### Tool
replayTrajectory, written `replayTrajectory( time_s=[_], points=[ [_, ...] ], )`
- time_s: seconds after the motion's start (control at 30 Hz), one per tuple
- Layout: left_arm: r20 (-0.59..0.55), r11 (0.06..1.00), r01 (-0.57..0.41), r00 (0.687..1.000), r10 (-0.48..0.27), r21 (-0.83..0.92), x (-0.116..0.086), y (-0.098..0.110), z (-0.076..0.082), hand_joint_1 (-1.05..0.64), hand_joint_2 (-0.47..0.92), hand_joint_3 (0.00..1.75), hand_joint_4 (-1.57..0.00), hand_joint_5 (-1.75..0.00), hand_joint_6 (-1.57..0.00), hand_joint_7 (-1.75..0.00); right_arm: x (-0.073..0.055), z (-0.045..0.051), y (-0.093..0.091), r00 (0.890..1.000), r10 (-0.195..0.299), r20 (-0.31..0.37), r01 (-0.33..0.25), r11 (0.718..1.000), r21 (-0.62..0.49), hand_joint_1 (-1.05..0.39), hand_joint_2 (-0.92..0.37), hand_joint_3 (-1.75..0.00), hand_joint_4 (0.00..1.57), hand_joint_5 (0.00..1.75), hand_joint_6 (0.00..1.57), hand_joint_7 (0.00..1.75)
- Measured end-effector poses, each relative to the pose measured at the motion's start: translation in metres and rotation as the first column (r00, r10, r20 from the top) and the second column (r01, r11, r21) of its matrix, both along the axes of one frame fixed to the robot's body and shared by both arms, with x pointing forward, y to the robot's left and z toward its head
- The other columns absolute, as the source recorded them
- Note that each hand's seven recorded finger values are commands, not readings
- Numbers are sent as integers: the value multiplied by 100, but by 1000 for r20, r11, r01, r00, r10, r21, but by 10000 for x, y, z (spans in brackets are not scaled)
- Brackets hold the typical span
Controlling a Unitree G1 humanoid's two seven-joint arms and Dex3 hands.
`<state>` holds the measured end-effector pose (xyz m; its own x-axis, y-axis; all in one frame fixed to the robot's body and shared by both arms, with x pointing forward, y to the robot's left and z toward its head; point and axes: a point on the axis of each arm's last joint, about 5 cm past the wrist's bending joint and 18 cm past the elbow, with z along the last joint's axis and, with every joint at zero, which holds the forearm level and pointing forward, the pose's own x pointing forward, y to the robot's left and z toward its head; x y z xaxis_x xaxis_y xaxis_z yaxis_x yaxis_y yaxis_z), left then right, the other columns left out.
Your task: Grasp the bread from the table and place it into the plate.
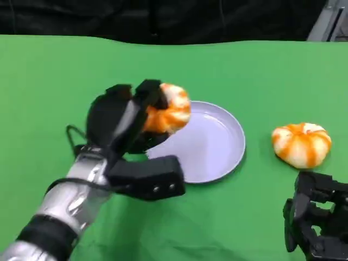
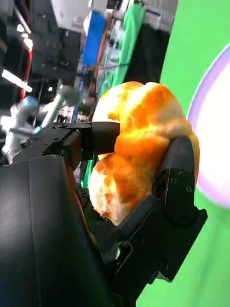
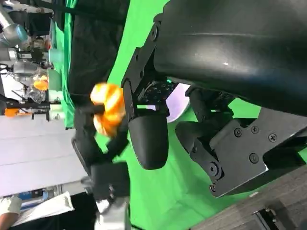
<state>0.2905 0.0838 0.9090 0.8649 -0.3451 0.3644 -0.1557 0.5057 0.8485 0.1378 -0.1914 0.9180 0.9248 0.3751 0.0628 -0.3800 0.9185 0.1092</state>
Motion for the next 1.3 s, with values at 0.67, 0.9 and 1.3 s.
replayTrajectory(
  time_s=[0.67,0.9,1.3],
  points=[
    [-192,992,86,979,-67,92,137,-272,-139,-26,92,11,-68,-80,-84,-48,-69,18,176,998,-36,57,38,999,-29,2,-44,-135,89,173,83,153],
    [-311,970,177,943,-118,169,137,-211,-161,-86,92,40,-4,-1,-35,-1,-78,27,198,998,-32,61,34,999,-36,2,-43,-134,89,173,83,151],
    [-303,943,232,940,-155,238,144,-124,-93,-104,92,65,0,0,-9,0,-75,24,200,997,-30,66,32,999,-36,0,-41,-135,88,174,84,150]
  ],
)
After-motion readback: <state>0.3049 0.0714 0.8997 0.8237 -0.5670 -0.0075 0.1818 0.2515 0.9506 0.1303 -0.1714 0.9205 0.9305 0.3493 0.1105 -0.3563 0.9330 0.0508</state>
